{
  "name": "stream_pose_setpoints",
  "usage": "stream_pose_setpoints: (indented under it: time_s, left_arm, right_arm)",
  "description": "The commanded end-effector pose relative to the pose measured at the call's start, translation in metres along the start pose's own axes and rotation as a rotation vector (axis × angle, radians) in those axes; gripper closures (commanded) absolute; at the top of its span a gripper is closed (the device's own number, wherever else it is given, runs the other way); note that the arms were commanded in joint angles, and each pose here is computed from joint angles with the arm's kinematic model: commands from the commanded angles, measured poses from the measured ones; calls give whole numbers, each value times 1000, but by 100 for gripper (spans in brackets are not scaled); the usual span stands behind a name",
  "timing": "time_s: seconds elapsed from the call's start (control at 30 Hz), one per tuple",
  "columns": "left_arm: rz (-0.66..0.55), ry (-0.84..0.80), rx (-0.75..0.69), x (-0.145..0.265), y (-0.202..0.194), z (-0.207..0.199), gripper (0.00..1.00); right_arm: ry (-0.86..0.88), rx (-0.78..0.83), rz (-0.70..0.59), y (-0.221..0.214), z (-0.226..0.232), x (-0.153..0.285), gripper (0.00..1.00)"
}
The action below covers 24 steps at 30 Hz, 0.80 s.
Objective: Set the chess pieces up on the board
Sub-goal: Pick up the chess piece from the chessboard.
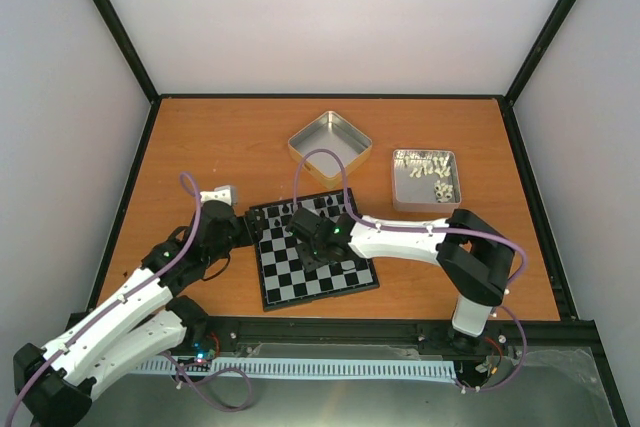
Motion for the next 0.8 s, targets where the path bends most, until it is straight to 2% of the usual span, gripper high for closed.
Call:
stream_pose_setpoints:
  time_s: [0.0,0.27,0.47,0.77]
  left_arm:
    - [-44,-11,40,9,16,-5,32]
    - [-30,-7,50,5,11,-3,31]
    - [-19,7,63,2,8,-1,31]
    - [-8,48,107,0,1,8,30]
  right_arm:
    - [-7,76,15,0,3,-3,55]
    - [-39,114,73,-10,-3,-7,58]
    - [-65,175,85,-10,-5,-12,66]
    - [-114,215,59,2,0,-16,59]
Point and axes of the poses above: each gripper's point midway between its finger pads, its own x axis back along the fingers, its own z axis along the line the jaws close on, y = z × x, the point moved 6 cm from there along x, back along the fingers, and after that the axes turned 11 degrees about -x, right-handed, at the moved point
